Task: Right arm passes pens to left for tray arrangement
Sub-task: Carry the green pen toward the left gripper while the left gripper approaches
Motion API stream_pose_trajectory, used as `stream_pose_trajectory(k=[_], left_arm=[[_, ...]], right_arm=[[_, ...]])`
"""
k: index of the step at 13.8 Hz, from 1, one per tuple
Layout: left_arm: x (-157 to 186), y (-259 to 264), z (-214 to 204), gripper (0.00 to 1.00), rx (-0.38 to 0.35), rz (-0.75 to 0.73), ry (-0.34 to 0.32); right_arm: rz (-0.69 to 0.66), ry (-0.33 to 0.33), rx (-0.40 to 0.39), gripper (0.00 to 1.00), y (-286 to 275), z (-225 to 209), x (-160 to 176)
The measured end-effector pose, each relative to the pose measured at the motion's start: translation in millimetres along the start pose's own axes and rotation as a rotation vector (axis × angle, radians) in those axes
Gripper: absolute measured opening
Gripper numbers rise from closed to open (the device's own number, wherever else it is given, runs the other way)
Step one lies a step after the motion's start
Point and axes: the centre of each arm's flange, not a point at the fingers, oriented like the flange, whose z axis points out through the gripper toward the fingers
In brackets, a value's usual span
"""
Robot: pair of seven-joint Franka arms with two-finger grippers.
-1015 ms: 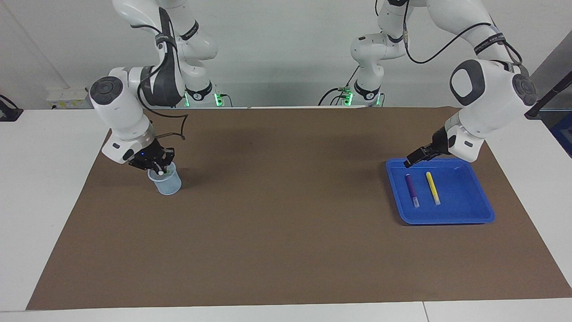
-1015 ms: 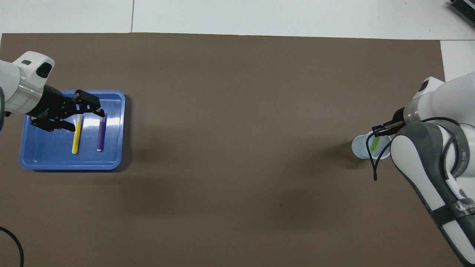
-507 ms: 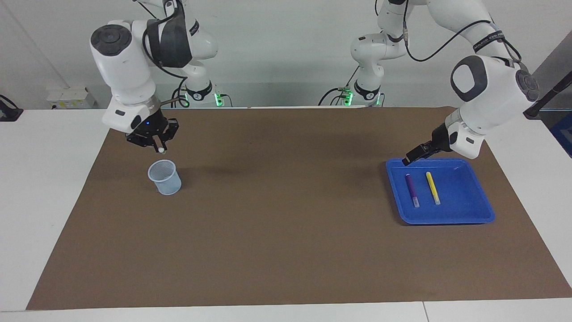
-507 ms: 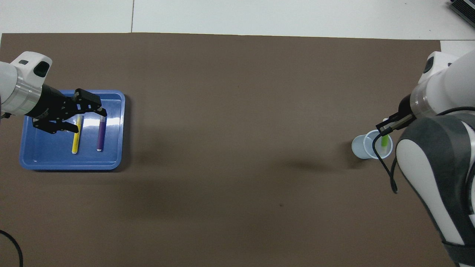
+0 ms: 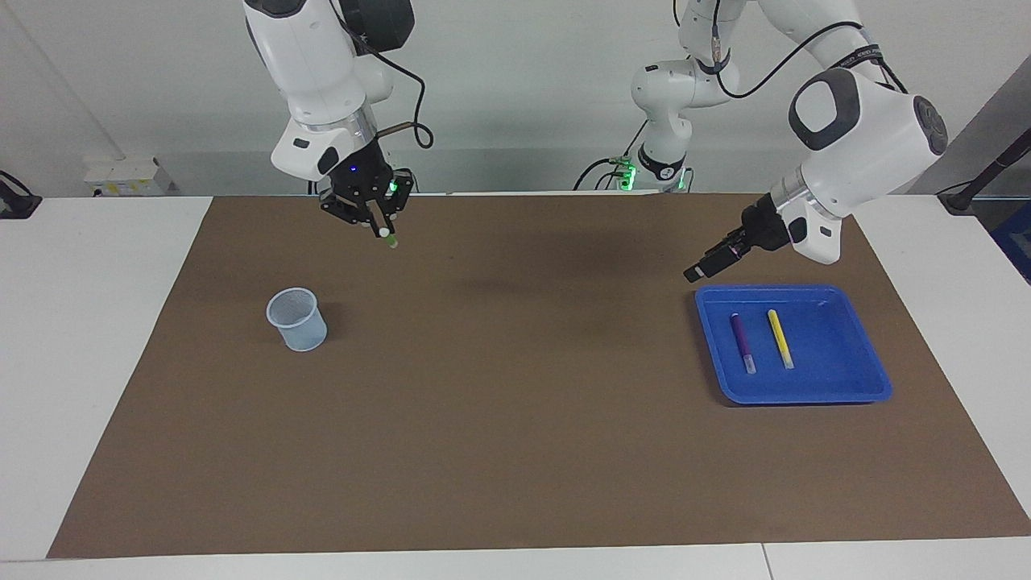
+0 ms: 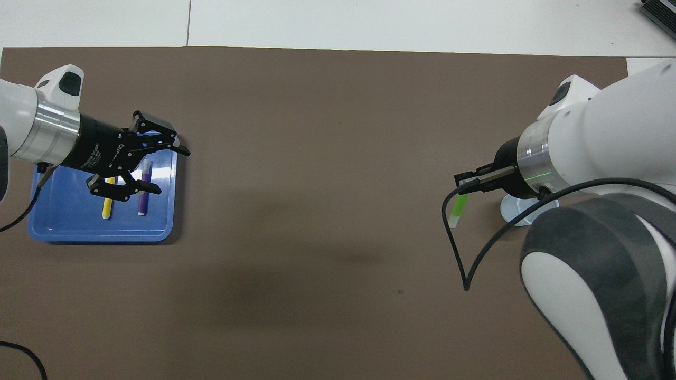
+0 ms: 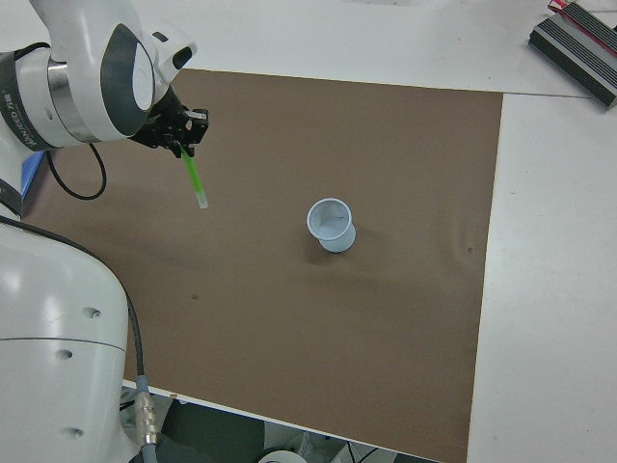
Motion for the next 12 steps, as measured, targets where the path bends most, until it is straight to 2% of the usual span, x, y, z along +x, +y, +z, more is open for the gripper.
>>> stream_pose_trajectory(k=[1, 3, 4, 7, 10, 11, 12], left_arm=[[-6, 4, -4, 0.9, -0.032, -0.069, -0.014], [-16, 9, -7, 0.9, -0.103, -0.195, -0.055], [-20, 10, -6, 0.82, -0.143, -0.257, -0.071], [-50, 14, 14, 0.8, -0.236, -0.39, -0.076], [-92, 26, 44, 0.8, -0.253, -0.44, -0.065], [-98, 28, 49, 0.89, -0.248, -0.453, -0.069], [-102, 29, 52, 0.9, -0.246, -0.469, -0.072]], right_arm=[[0.057, 0.034, 0.063, 0.18, -6, 0, 4], [0.152, 0.073, 0.126, 0.18, -21, 14, 7], [0.195, 0.085, 0.159, 0.18, -32, 25, 4], [0.356, 0.146, 0.278, 0.18, -74, 53, -11], [0.477, 0.188, 0.337, 0.18, -105, 56, -22], [0.516, 0.199, 0.359, 0.18, -115, 57, -24], [0.559, 0.212, 0.387, 0.18, -125, 61, -27]])
